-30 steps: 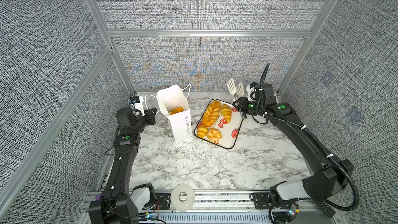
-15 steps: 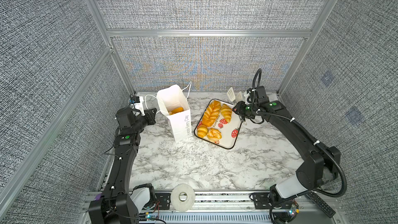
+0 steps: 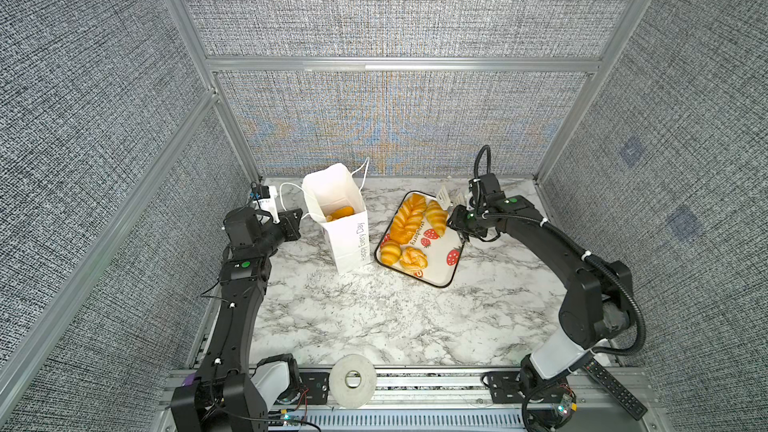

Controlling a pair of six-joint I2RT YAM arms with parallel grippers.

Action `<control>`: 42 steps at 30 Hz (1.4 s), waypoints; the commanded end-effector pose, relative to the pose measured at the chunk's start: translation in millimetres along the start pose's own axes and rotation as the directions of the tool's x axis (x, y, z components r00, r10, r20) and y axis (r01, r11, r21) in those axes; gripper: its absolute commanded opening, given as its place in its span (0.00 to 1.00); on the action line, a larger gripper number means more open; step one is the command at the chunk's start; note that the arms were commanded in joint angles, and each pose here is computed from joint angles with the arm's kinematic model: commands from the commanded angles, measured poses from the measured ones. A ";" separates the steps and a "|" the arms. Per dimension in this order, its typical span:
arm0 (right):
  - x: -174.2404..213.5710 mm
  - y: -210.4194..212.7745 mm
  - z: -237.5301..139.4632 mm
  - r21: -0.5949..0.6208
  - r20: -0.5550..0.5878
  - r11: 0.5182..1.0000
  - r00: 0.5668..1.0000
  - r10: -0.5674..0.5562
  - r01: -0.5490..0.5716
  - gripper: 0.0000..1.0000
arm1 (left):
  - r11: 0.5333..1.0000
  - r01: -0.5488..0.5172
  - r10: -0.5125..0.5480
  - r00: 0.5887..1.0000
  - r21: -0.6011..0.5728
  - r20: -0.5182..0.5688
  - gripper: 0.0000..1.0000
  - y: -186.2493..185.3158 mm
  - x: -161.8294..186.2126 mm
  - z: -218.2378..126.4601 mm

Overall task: Place the fake bread into the paper bag
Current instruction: 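Swing the empty tongs back over the tray and lower toward the breads, then lower the right tongs onto the croissant on the tray and close them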

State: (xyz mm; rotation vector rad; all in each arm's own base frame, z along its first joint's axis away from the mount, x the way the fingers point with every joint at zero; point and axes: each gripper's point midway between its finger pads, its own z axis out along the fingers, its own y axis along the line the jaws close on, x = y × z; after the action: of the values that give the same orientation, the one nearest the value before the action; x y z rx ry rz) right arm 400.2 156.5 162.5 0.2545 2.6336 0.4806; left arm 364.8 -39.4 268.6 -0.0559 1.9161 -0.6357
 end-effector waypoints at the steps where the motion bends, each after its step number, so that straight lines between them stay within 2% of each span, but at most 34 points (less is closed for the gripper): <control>1: -0.7 -4.1 5.3 0.021 0.002 1.000 1.000 -0.004 0.004 0.47 | 1.000 -0.015 0.015 1.000 0.007 0.011 0.00 -2.0 -3.3 -0.8; 18: 16.0 -18.9 39.6 0.066 -0.079 0.998 0.997 0.005 0.000 0.47 | 1.000 -0.014 0.014 1.000 0.004 0.009 0.00 -1.3 -2.6 -0.5; 42: 28.6 -13.9 52.2 0.073 -0.116 0.997 0.993 -0.027 0.035 0.49 | 1.000 -0.014 0.014 1.000 0.005 0.007 0.00 -1.3 -2.4 -0.2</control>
State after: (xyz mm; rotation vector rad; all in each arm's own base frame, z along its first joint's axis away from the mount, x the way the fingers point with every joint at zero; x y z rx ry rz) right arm 394.3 164.4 99.5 0.2279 2.7824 0.3982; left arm 364.9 -39.3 268.3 -0.0557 1.9167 -0.6350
